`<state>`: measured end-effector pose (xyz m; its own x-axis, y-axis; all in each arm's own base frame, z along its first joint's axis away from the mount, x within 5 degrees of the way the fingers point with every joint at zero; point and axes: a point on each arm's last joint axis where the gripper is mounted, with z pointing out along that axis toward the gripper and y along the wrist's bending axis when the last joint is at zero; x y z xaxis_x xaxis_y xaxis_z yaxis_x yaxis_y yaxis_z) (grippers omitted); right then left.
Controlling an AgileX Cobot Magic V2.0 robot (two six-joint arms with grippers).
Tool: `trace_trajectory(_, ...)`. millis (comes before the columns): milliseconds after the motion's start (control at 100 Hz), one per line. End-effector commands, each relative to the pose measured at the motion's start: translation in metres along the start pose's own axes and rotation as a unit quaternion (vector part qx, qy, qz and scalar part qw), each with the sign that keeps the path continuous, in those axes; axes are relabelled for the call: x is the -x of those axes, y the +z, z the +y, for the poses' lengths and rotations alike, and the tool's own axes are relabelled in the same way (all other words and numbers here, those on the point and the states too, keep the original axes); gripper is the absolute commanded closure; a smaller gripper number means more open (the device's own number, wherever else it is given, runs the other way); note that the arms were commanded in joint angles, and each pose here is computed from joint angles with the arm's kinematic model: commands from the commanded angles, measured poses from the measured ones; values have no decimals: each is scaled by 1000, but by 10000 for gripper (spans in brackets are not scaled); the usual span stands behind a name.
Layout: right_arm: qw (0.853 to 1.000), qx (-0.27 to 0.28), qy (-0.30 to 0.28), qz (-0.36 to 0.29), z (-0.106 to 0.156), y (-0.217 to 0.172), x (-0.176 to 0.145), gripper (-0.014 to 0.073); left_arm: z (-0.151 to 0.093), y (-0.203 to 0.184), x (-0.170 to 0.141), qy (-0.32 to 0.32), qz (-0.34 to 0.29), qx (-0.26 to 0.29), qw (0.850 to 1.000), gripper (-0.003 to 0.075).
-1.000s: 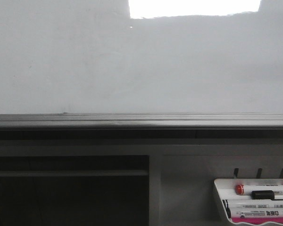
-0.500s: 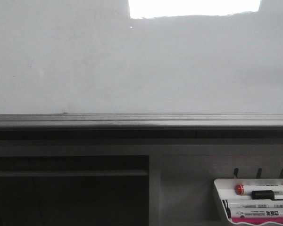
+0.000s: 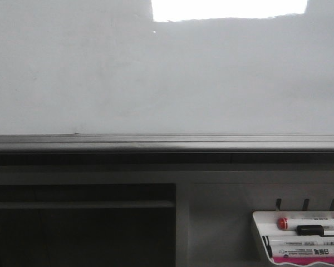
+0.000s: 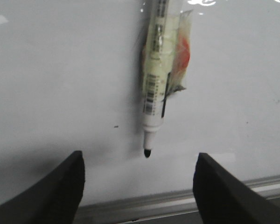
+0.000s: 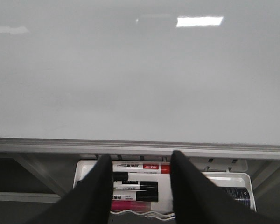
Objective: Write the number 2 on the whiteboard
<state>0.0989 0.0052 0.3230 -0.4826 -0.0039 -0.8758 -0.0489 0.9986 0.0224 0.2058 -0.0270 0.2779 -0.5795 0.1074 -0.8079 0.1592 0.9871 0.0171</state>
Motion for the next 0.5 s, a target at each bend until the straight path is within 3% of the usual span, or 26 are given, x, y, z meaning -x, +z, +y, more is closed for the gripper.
trace_trajectory(0,999,-2,-3,-48,0,-4,16,338,-1,3,25,4,-55,0,998,259)
trace_trajectory(270,999,-2,-3,-47,0,-4,16,338,0,27,37,15,-34,2,999,270)
trace_trajectory(410,999,-2,-3,-47,0,-4,16,338,1,29,40,25,-38,5,999,366)
trace_trajectory(490,999,-2,-3,-47,0,-4,16,338,1,29,41,25,-40,5,999,459)
